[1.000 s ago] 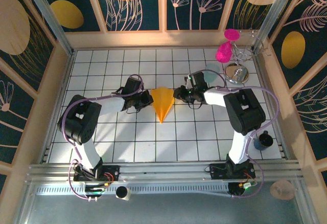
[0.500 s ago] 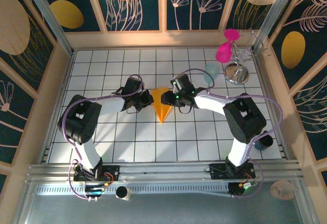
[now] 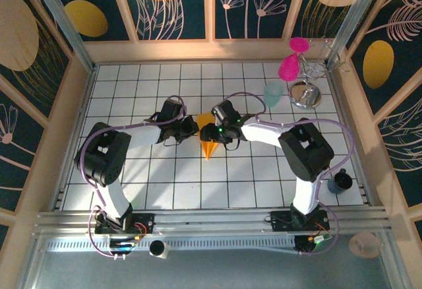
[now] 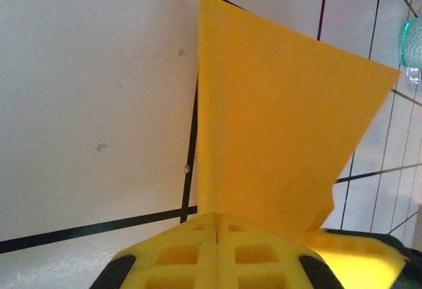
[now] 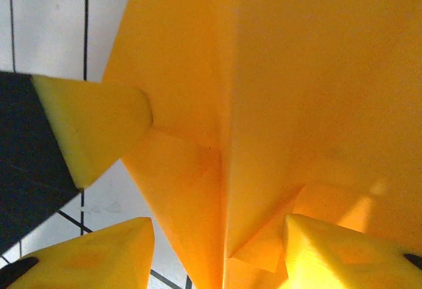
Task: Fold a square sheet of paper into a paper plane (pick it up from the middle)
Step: Turn over a paper plane at the center of the table.
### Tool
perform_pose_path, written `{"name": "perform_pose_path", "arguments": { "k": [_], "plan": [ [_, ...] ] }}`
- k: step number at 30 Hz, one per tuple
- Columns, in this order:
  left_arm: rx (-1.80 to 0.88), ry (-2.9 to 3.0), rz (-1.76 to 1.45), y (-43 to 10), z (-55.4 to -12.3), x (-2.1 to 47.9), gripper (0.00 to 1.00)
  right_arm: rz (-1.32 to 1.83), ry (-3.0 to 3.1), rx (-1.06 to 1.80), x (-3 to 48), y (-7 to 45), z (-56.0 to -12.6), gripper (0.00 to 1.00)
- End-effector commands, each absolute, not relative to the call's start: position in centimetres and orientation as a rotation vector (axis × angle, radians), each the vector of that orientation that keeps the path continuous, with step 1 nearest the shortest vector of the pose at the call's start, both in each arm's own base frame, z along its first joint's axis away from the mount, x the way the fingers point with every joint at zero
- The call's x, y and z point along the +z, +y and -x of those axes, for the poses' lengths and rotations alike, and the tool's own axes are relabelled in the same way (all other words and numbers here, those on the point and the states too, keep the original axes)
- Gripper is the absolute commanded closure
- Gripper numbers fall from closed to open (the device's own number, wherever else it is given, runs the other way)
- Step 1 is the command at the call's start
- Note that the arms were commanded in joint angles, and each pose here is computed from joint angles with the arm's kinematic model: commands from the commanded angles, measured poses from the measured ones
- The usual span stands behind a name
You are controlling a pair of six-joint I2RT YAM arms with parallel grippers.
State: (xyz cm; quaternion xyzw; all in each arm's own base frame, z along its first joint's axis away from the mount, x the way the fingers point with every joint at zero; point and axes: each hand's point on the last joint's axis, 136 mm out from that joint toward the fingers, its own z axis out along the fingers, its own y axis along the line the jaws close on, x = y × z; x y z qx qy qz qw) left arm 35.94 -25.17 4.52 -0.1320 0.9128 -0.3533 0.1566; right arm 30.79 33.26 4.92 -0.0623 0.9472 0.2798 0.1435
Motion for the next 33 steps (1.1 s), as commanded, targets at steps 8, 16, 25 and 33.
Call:
{"name": "perform_pose_path", "arguments": {
  "k": [8,16,25,33],
  "plan": [
    [-1.043,2.626,0.384,-25.6,-35.5,4.1,0.99,0.080,2.698,0.663,6.1,32.2,-32.1,0.45],
    [-1.042,2.625,0.384,-25.6,-35.6,4.1,0.99,0.039,2.681,0.611,6.7,31.3,-32.1,0.43],
    [-1.046,2.629,0.383,-25.6,-35.5,4.0,0.99,0.080,2.702,0.650,6.1,32.0,-31.6,0.36],
    [-1.061,2.624,0.382,-25.7,-35.5,4.2,0.99,0.214,2.709,0.698,6.1,34.3,-30.6,0.43]
  ]
}}
